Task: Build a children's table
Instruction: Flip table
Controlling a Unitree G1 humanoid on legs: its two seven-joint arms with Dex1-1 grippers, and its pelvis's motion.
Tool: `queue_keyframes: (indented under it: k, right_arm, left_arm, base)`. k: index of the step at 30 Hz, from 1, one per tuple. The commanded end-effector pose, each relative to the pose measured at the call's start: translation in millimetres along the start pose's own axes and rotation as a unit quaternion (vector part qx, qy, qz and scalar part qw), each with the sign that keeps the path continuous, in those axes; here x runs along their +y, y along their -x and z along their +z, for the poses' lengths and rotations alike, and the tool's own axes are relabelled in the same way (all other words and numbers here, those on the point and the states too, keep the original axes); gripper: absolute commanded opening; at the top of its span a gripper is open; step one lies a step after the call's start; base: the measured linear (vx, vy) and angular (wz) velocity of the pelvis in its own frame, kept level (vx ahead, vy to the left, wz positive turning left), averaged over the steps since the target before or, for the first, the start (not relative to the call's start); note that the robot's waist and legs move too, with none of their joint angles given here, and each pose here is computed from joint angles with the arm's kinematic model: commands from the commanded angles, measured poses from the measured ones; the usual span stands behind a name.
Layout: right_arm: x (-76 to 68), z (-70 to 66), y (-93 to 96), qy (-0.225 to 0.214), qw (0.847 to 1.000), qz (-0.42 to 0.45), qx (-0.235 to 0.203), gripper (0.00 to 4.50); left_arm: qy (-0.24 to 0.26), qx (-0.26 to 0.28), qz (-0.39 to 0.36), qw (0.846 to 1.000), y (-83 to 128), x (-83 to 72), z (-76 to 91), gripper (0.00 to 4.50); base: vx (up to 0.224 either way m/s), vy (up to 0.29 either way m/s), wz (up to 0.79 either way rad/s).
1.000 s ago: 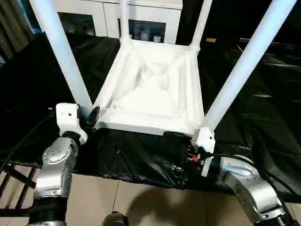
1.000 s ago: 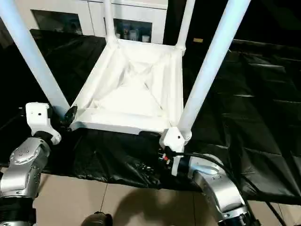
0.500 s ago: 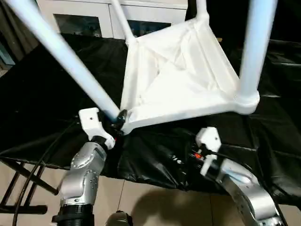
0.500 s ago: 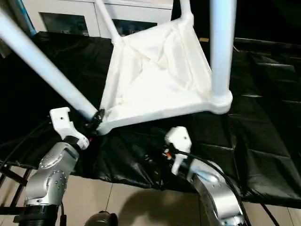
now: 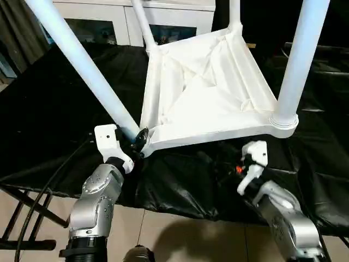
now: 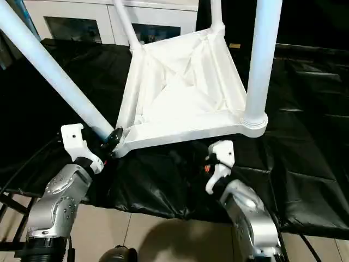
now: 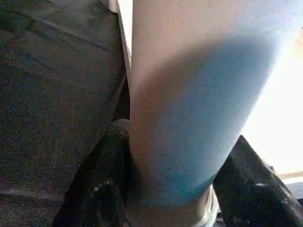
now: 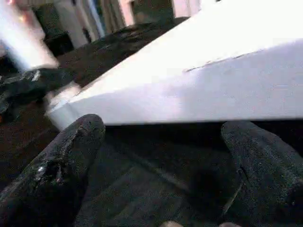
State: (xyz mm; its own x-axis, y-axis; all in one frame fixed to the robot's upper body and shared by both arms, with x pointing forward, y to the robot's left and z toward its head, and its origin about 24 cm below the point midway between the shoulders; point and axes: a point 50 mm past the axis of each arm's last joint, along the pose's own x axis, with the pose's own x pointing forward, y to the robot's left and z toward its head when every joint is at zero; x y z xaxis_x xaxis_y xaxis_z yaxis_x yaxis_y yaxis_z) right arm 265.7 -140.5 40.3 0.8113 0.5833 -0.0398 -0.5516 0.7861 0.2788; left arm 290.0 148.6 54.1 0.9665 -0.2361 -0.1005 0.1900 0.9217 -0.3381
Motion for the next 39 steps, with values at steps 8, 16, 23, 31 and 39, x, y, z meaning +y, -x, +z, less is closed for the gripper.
queue_keyframes:
  k: [8,16,23,31,39]
  right_arm:
    - [-11.7,15.1,-23.9,-0.119,0.989,-0.021,-0.081,4.5]
    - [-26.1,23.8,-42.1,-0.235,0.96,-0.076,-0.136,4.5]
    - [-38.7,25.1,-57.5,-0.376,0.905,-0.107,-0.167,4.24]
    - [-41.9,19.6,-59.5,-0.442,0.876,-0.099,-0.162,3.72]
    - [-44.0,19.6,-59.9,-0.469,0.863,-0.09,-0.163,3.12]
  left_arm:
    - [0.04,-0.022,-0.031,0.998,-3,-15.3,8.5,2.14]
    - [0.033,-0.015,-0.043,0.998,-3,-22.1,5.2,2.14]
    - [0.01,-0.016,-0.056,0.998,-5,-35.4,2.9,2.14]
    - [-0.017,-0.036,-0.06,0.997,-7,-45.8,5.6,2.14]
    - [-0.022,-0.039,-0.056,0.997,-9,-45.1,7.3,2.14]
  base:
    - [0.0,0.0,0.0]
    - [0.0,0.0,0.0]
    - [0.0,0.0,0.0]
    - [0.0,0.0,0.0]
    - [0.0,0.0,0.0]
